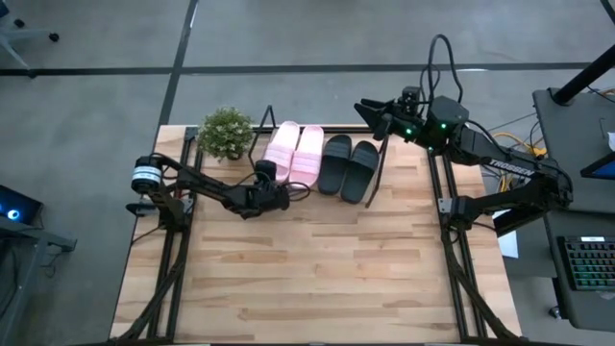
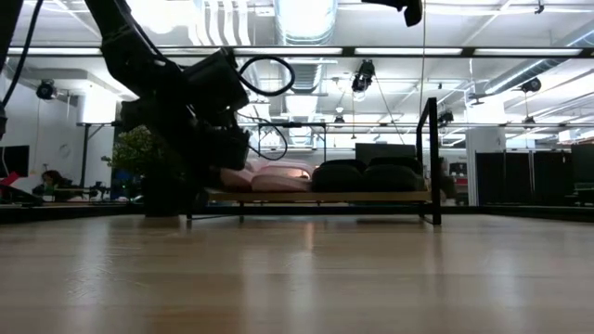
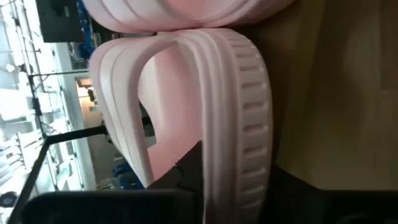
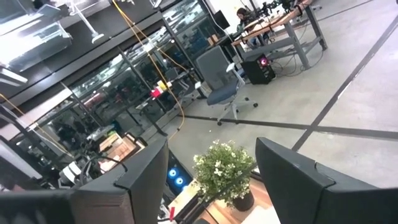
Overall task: Pick and place slides into the shelf
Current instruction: Put the pink slipper on the shelf
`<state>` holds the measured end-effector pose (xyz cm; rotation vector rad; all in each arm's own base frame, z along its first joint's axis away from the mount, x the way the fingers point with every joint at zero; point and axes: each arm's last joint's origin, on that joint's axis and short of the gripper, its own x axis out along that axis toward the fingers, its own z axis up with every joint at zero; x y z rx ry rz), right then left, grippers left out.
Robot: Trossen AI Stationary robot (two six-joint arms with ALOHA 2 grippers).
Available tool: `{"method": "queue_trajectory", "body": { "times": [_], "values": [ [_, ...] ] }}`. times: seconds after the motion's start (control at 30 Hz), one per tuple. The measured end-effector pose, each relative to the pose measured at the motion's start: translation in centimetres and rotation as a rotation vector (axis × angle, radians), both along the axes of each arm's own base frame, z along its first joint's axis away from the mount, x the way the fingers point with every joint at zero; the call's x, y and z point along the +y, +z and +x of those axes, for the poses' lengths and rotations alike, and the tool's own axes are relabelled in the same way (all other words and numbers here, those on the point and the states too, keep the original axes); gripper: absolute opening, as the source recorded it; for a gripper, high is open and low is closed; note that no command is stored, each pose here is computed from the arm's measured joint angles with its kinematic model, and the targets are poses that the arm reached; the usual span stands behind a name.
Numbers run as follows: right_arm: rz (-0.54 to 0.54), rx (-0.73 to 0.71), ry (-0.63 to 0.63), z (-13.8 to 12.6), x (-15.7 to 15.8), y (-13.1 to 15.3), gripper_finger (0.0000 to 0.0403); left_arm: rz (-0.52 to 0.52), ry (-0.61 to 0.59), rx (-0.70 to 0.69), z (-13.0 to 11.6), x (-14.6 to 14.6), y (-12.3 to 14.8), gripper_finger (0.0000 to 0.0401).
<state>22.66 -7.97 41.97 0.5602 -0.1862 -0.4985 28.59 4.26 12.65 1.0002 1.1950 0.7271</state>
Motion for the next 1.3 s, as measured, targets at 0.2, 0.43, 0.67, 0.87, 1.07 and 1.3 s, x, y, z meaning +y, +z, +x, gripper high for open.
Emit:
{"method": "queue_trajectory", "body": {
  "times": [0.2,0.43,0.67,0.87,1.07,1.3],
  "values": [
    [-0.002,-0.006,0.000,0.0,0.0,0.0,0.0233,-0.044,-0.031,0.002,0.1,0.1,0.0,0.0099],
    [-0.001,-0.006,0.000,0.0,0.0,0.0,0.0233,-0.080,-0.058,-0.053,0.5,0.0,1.2,0.0170],
    [-0.002,-0.006,0.000,0.0,0.0,0.0,0.0233,-0.139,-0.112,-0.116,0.1,-0.2,3.0,0.0229],
    [-0.003,-0.007,0.000,0.0,0.0,0.0,0.0233,-0.175,-0.155,-0.177,-0.5,-0.3,4.9,0.0235],
    [-0.004,-0.007,0.000,0.0,0.0,0.0,0.0233,-0.223,-0.196,-0.184,-0.8,-0.5,5.4,0.0235],
    [-0.005,-0.006,0.000,0.0,0.0,0.0,0.0233,-0.273,-0.220,-0.130,-1.2,-0.6,4.6,0.0235]
  ]
}}
